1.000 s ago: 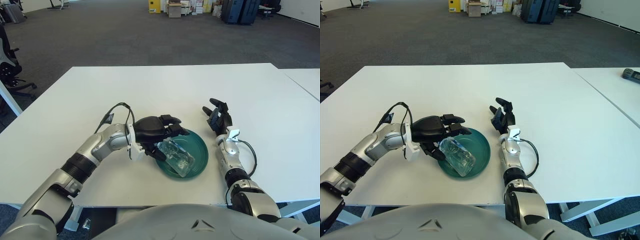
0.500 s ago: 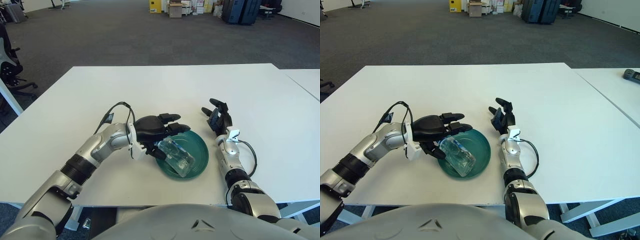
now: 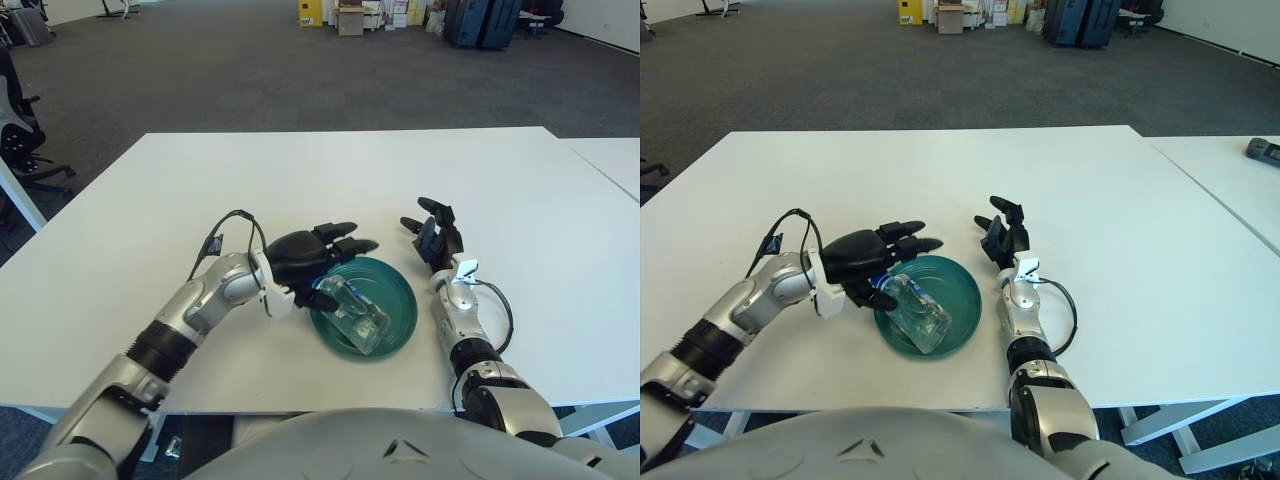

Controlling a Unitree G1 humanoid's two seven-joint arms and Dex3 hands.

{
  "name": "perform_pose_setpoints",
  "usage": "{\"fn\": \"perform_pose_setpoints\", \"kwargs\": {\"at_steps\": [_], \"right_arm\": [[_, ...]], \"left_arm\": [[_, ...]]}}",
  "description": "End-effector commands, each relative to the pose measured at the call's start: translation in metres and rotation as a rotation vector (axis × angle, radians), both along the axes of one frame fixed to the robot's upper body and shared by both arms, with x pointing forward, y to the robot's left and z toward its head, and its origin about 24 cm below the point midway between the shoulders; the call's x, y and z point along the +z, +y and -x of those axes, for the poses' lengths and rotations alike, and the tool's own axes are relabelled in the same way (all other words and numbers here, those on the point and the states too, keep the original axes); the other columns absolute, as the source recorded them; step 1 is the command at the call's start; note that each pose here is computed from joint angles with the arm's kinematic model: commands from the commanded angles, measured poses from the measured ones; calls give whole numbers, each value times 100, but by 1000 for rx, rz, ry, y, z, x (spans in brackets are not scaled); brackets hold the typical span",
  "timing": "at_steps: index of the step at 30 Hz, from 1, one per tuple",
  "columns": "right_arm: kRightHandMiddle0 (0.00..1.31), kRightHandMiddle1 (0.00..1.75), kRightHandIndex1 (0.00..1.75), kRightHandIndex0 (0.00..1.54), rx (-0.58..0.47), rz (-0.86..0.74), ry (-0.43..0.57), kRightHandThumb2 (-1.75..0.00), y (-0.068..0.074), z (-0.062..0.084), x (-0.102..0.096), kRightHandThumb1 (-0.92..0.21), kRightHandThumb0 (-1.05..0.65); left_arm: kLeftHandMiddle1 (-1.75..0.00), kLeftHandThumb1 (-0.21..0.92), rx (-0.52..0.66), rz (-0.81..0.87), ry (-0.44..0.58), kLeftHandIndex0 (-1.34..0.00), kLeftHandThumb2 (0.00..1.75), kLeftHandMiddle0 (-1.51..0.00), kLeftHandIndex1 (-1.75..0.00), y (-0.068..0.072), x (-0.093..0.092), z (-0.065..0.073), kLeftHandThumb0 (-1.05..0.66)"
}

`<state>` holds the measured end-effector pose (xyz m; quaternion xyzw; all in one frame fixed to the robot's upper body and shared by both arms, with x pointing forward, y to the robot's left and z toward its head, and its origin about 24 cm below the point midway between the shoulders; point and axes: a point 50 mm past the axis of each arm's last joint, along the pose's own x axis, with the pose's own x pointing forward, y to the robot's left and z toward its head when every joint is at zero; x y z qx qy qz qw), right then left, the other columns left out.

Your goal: Put the bottle into the plate.

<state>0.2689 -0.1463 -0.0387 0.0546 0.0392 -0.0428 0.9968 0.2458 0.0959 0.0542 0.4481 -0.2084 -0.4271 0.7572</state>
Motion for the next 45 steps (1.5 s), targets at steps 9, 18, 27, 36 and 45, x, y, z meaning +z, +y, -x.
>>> {"fn": "perform_pose_setpoints", "kwargs": {"at_steps": [9,18,27,36,45], "right_arm": [[2,105,66,52,-3,-30,158,-98,3,26,-30,-92,-78],[2,106,65,50,-1,-34,159,-100,1,25,-30,-92,-79],[4,107,63,49,0,-40,157,-101,-1,25,-31,-92,-79],[5,107,63,49,-3,-42,148,-102,-3,26,-30,-92,-80],[7,107,63,50,-6,-27,146,-102,-7,27,-30,-92,-82]], "left_arm": [[-14,92,523,651,472,0,65,-42,-103,42,-33,-50,-83],[-16,92,601,854,531,0,70,-46,-99,55,-47,-58,-71],[-16,92,649,957,572,0,79,-46,-95,53,-56,-56,-70],[-17,92,761,1014,639,0,81,-50,-96,61,-73,-53,-70],[-17,92,852,1091,667,0,78,-49,-96,66,-84,-48,-70]]}}
